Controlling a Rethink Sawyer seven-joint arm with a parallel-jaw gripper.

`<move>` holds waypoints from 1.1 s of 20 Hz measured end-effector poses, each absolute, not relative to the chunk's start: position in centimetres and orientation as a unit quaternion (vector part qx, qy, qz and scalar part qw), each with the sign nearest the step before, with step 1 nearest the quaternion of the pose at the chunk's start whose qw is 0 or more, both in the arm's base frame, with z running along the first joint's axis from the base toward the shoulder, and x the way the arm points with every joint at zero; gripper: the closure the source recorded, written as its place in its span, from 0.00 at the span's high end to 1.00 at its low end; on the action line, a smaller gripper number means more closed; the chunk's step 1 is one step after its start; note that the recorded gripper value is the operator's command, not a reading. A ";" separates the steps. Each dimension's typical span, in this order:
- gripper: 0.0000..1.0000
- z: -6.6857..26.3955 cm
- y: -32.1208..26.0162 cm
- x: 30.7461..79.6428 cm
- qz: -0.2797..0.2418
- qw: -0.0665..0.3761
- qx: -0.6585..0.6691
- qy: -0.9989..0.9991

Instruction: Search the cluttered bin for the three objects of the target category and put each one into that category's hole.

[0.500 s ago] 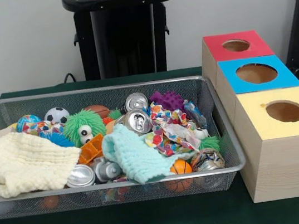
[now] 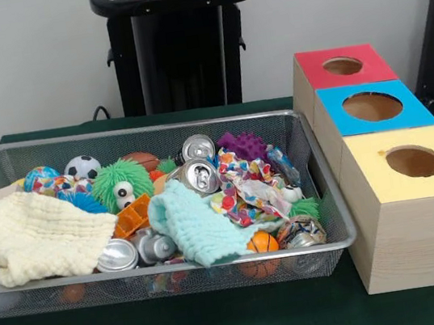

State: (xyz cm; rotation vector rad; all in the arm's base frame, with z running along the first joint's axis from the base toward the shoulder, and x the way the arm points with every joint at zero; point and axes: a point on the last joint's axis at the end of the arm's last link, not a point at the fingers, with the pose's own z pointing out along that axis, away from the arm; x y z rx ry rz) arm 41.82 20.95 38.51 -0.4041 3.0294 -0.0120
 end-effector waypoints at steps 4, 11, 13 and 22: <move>1.00 38.6 20.7 42.0 -0.002 0.043 -0.127 0.991; 1.00 38.1 20.3 42.4 0.009 0.033 -0.111 0.993; 1.00 37.7 20.1 42.5 0.012 0.030 -0.105 0.994; 1.00 33.8 18.6 42.8 0.015 0.023 -0.079 0.997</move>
